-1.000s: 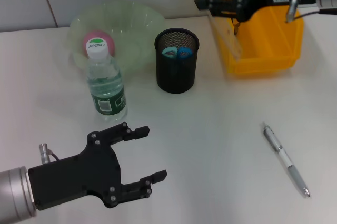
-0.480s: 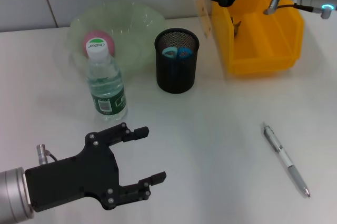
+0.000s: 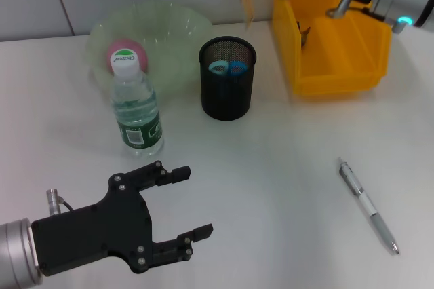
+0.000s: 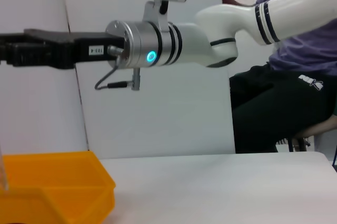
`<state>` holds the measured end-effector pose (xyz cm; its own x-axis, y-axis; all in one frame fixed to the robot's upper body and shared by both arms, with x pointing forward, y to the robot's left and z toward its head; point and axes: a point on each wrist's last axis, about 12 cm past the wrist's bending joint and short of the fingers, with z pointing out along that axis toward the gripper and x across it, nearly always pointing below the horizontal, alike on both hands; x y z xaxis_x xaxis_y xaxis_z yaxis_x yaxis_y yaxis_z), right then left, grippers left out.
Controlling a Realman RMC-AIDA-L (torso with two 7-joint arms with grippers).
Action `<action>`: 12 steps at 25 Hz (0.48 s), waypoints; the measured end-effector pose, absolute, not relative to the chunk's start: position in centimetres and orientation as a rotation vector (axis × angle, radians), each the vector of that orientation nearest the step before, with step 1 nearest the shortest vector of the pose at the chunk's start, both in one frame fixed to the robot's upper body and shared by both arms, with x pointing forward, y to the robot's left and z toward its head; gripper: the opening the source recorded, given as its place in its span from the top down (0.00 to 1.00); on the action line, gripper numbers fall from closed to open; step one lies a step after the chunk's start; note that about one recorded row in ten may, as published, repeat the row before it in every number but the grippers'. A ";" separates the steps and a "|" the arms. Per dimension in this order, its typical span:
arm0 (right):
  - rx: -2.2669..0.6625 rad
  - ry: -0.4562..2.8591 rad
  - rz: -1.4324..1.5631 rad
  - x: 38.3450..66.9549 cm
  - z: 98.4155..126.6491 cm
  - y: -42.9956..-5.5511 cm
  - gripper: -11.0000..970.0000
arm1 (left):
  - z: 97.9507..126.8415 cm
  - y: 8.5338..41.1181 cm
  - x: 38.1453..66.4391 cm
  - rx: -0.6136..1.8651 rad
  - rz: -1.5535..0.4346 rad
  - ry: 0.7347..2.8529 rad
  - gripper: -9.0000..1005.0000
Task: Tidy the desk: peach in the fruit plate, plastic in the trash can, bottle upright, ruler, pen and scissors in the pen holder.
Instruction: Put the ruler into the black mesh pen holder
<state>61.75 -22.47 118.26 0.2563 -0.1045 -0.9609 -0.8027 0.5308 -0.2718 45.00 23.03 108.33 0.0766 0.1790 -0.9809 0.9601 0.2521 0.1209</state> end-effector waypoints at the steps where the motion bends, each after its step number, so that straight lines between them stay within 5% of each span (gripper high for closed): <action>1: -0.918 1.243 0.581 61.8 117.9 -22.3 0.60 | 108.3 23.0 45.0 1.174 -0.856 1.368 0.22; 12: -0.871 1.234 0.563 61.6 114.1 -21.2 0.60 | 108.3 23.0 44.9 1.185 -0.861 1.363 0.22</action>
